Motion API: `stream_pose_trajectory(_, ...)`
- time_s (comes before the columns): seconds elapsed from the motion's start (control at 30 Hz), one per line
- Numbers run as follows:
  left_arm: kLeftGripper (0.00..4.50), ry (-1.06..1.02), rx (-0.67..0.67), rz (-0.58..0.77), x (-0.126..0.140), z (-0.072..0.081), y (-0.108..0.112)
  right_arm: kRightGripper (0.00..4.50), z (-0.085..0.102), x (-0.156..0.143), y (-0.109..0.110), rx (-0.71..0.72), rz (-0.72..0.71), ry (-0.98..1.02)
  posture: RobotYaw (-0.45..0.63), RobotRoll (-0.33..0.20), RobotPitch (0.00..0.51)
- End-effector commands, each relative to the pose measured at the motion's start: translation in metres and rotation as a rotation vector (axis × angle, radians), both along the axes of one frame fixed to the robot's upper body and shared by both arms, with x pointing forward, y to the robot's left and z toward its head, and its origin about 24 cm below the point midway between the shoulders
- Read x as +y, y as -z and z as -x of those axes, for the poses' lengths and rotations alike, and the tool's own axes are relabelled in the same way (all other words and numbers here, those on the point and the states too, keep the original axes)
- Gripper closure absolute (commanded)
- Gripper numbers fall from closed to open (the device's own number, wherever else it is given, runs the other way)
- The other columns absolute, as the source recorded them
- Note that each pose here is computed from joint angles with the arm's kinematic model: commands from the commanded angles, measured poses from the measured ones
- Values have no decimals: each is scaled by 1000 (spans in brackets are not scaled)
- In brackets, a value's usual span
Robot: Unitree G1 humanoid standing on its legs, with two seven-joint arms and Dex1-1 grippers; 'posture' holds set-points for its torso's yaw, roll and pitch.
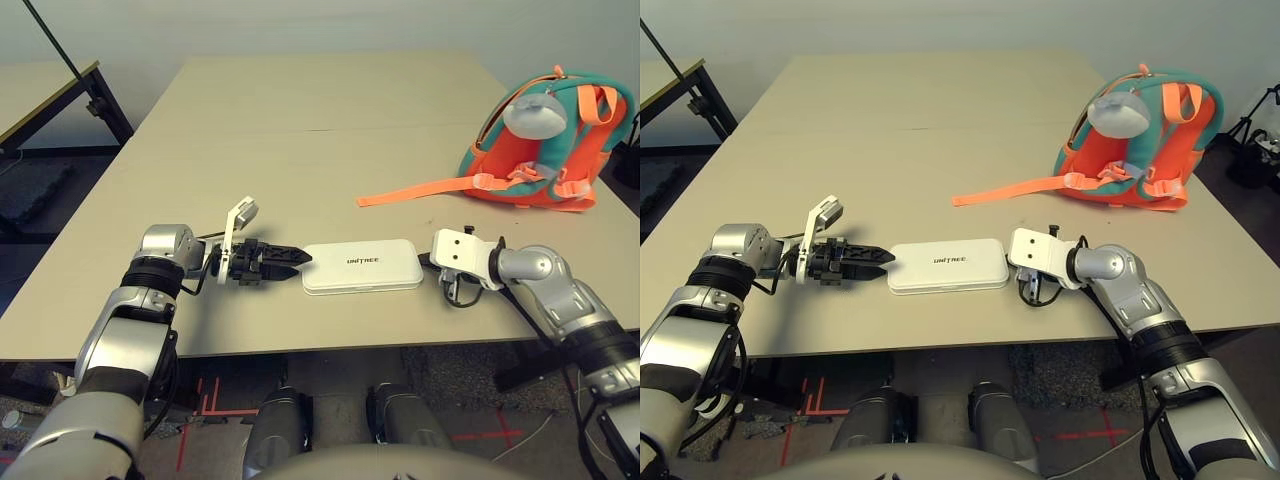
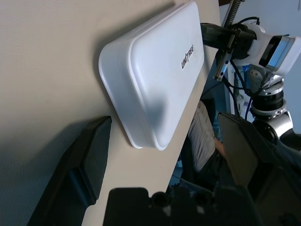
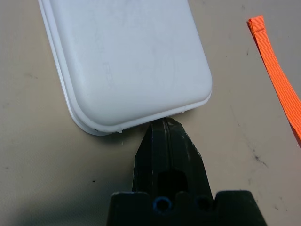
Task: Put the pencil case into the backpack and zip it.
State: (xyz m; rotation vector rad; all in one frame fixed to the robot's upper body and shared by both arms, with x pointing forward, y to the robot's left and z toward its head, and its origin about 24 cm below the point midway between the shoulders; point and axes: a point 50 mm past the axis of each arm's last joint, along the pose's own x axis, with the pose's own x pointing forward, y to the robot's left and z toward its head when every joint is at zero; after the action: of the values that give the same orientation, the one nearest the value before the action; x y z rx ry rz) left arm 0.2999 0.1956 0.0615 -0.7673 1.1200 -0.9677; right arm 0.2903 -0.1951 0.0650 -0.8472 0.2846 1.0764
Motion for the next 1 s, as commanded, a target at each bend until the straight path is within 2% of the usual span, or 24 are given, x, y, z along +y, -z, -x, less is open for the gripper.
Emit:
stream_pose_trajectory(0.03, 0, 24, 24, -46, -1, 4, 8, 4472, 1, 13, 5, 17, -5, -60, -176, 0, 21)
stream_pose_trajectory(1.0, 0, 40, 21, -51, 1, 6, 8, 4472, 1, 44, 6, 18, -43, -142, -174, 0, 16)
